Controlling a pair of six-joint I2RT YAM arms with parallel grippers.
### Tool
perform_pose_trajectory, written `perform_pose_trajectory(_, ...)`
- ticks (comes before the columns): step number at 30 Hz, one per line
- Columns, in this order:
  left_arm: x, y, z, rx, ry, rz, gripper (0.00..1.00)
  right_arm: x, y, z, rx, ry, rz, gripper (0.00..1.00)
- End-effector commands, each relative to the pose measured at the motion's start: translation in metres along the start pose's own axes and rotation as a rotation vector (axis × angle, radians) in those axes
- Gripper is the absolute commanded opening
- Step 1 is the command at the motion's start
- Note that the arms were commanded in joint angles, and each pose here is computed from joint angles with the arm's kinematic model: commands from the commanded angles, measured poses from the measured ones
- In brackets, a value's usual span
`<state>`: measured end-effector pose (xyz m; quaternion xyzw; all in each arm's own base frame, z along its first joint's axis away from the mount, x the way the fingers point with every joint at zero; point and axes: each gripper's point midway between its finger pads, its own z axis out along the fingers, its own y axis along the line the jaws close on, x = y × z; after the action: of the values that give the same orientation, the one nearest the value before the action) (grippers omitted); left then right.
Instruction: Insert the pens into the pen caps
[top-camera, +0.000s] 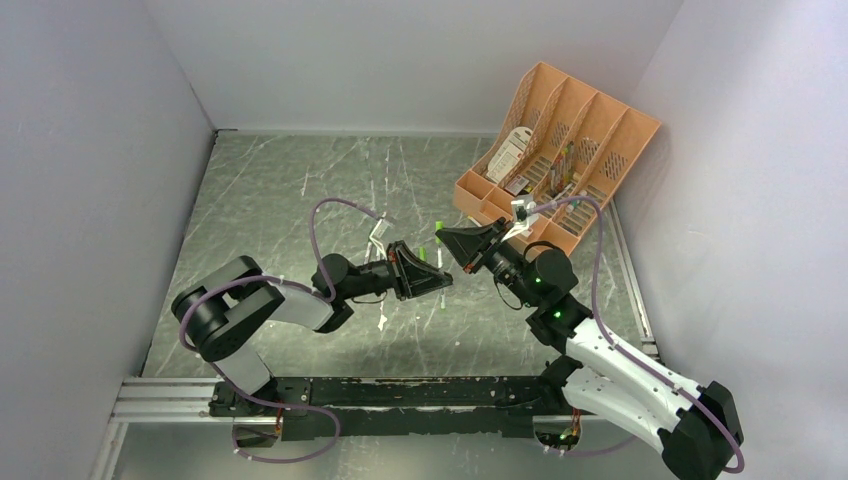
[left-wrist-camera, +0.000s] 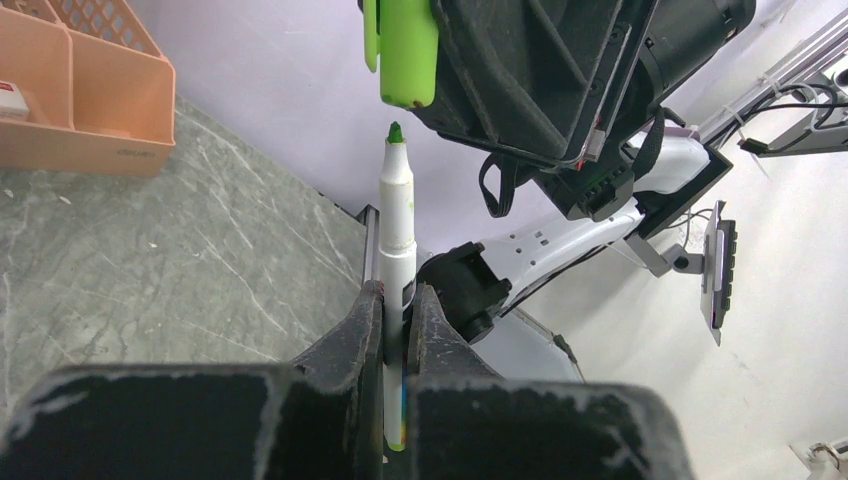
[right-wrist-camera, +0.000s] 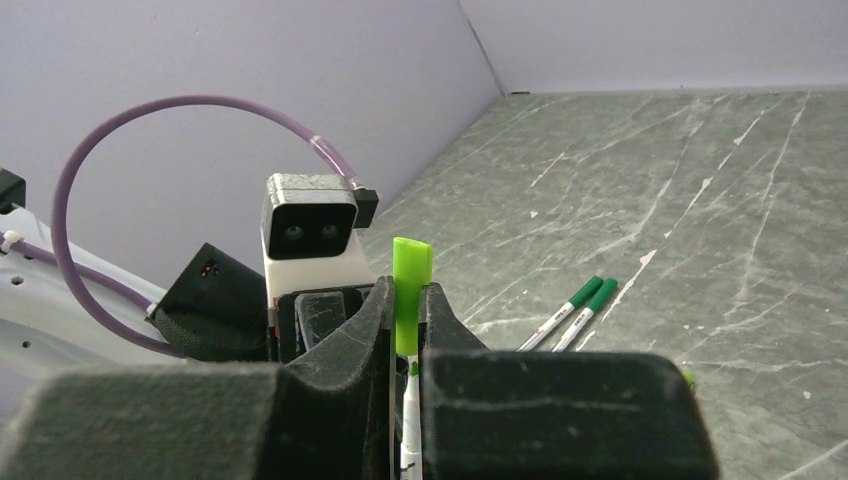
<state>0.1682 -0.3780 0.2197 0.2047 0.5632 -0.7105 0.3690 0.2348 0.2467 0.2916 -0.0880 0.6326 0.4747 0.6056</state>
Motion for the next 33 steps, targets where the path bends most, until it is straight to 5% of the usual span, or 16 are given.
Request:
perform_pose_trajectory(1,-0.019,-0.015,0.006,0.06,-0.053,0.06,0.07,-0.003,0.003,-0.002,-0.011,-0.01,-0.017,0.0)
perform_pose_trajectory(33,-0.03,0.001,0.003,0.031,-0.045,0.084,0.07,0.025,-0.005,-0.011,0.004,0.094,-0.022,0.0)
